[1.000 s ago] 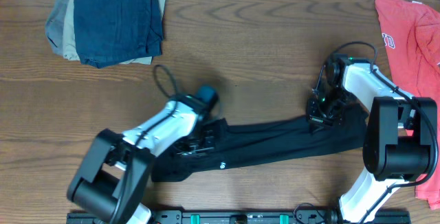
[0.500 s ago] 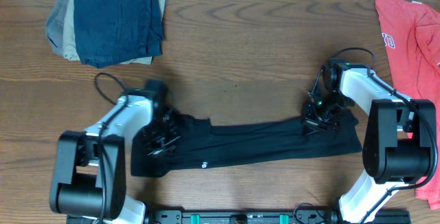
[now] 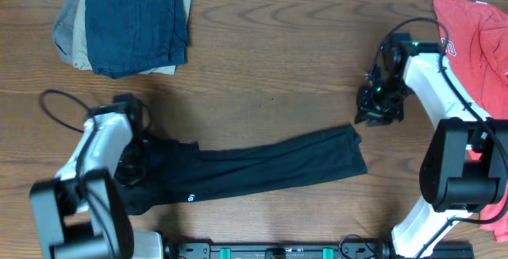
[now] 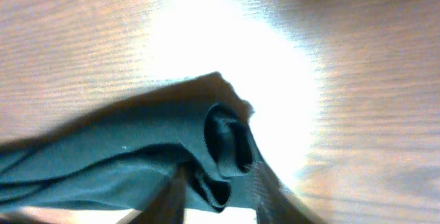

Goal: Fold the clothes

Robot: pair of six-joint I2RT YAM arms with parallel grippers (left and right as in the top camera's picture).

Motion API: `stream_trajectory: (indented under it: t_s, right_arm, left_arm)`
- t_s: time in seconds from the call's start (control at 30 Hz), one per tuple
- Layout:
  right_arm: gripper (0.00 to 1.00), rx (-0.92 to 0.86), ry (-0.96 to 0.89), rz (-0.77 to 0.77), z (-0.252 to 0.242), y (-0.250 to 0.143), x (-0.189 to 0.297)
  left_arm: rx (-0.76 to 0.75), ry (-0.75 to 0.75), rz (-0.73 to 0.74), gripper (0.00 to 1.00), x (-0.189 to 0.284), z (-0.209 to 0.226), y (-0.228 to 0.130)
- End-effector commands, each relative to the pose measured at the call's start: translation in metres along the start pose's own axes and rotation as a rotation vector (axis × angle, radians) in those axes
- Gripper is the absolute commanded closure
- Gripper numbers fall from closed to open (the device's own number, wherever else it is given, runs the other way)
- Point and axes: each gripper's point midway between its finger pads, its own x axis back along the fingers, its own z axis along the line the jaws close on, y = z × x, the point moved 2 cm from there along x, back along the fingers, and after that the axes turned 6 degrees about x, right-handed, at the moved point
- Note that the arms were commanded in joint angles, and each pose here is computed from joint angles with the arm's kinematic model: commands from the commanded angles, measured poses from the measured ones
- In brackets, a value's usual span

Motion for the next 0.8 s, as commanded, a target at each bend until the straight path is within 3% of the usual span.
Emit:
stream_trajectory:
  t_s: [0.0,0.03,0.1,0.2,0.23,0.33,0.5,0.77]
  right_arm:
    - [0.43,-0.018,-0.025,-0.024,-0.017,0.006,0.008]
    - [0.33,-0.022,-0.024,-0.022,-0.02,0.005,0.007]
    - [0.27,-0.012,-0.022,-0.011,-0.026,0.003,0.004]
    - [0.14,-0.007,-0.021,0.008,-0.032,-0.003,-0.004]
    - [0.08,-0.01,-0.017,0.011,-0.033,-0.004,-0.008]
    - [0.01,-0.006,0.03,0.011,-0.029,-0.006,-0.021]
    - [0.01,0.114,0.203,0.04,-0.008,-0.022,-0.042]
    - [0.01,0.176,0.303,0.136,0.006,-0.061,-0.074]
  left_arm:
    - [0.022,-0.022,-0.115,0.93,0.027,0.01,0.017]
    - [0.02,-0.048,-0.125,0.9,0.032,0.009,0.016]
    - [0.02,-0.103,-0.135,0.83,0.04,0.006,0.013]
    - [0.016,-0.195,-0.119,0.33,0.048,-0.003,0.005]
    - [0.016,-0.211,-0.116,0.2,0.049,-0.005,0.004]
    - [0.016,-0.212,-0.117,0.04,0.049,-0.005,0.004]
    - [0.016,-0.211,-0.116,0.0,0.049,-0.005,0.004]
    - [0.016,-0.211,-0.117,0.0,0.049,-0.005,0.004]
